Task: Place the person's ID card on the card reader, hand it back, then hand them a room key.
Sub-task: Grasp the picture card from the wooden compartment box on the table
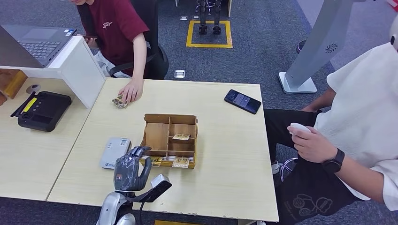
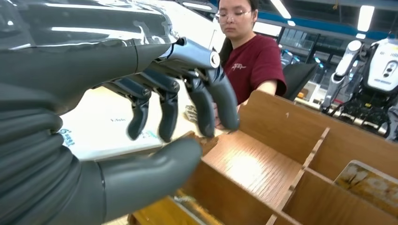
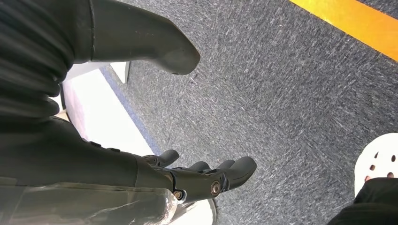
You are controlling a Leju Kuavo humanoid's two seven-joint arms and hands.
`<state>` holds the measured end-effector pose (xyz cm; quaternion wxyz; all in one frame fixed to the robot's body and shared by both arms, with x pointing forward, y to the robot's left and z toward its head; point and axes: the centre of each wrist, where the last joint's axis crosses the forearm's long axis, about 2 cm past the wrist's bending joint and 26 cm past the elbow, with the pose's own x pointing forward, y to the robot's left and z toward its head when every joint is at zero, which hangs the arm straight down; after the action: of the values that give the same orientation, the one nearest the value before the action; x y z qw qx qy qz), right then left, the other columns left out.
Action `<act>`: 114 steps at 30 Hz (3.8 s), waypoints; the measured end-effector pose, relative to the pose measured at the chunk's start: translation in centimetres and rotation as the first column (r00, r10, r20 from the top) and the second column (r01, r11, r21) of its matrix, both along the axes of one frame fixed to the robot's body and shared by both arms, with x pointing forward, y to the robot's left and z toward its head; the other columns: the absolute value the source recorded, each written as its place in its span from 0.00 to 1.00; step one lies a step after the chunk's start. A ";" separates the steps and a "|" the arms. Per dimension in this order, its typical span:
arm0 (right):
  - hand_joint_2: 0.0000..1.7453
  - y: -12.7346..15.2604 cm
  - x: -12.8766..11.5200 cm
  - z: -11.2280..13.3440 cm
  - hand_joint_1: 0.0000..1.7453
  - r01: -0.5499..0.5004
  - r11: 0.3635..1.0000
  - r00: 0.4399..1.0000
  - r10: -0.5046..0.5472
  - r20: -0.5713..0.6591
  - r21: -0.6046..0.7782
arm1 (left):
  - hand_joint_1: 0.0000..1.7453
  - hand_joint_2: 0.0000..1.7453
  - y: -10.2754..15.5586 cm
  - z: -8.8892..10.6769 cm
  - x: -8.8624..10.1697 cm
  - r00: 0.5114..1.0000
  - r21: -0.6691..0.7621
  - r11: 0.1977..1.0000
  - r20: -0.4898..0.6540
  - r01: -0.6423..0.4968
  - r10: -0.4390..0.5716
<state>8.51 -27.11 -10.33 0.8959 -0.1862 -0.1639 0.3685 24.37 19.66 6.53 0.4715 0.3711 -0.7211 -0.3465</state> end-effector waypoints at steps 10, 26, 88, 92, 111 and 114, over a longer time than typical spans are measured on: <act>1.00 0.0 0.0 0.0 0.00 0.002 1.000 1.000 -0.002 0.004 -0.003 | 0.00 1.00 -0.1 0.5 -0.1 1.000 -0.007 1.000 0.016 0.007 -0.007; 1.00 0.0 0.0 0.0 0.00 0.001 1.000 1.000 -0.001 0.004 -0.003 | 0.00 1.00 -0.1 0.7 -0.1 1.000 -0.011 1.000 0.024 0.008 -0.008; 1.00 0.1 0.2 0.0 0.00 0.001 1.000 1.000 -0.001 -0.002 0.004 | 0.00 1.00 1.1 1.9 0.6 0.993 0.143 0.990 0.115 0.007 -0.024; 1.00 0.0 -0.1 0.0 0.00 0.008 1.000 1.000 -0.008 -0.008 0.005 | 0.00 1.00 1.0 1.8 -0.3 0.991 0.087 0.994 0.105 0.070 -0.079; 1.00 0.0 -1.1 -0.2 0.00 0.020 1.000 1.000 -0.020 -0.018 0.011 | 0.00 1.00 1.1 0.8 -4.7 0.966 0.173 0.965 0.136 0.197 -0.222; 1.00 0.0 -1.0 -0.2 0.00 0.022 1.000 1.000 -0.022 -0.009 0.009 | 0.00 1.00 0.0 0.4 -5.8 0.960 0.186 0.959 0.142 0.215 -0.243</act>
<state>7.50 -27.09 -10.51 0.9015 -0.1821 -0.1594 0.3588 18.55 19.71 6.96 0.3342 0.3507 -0.7636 -0.4270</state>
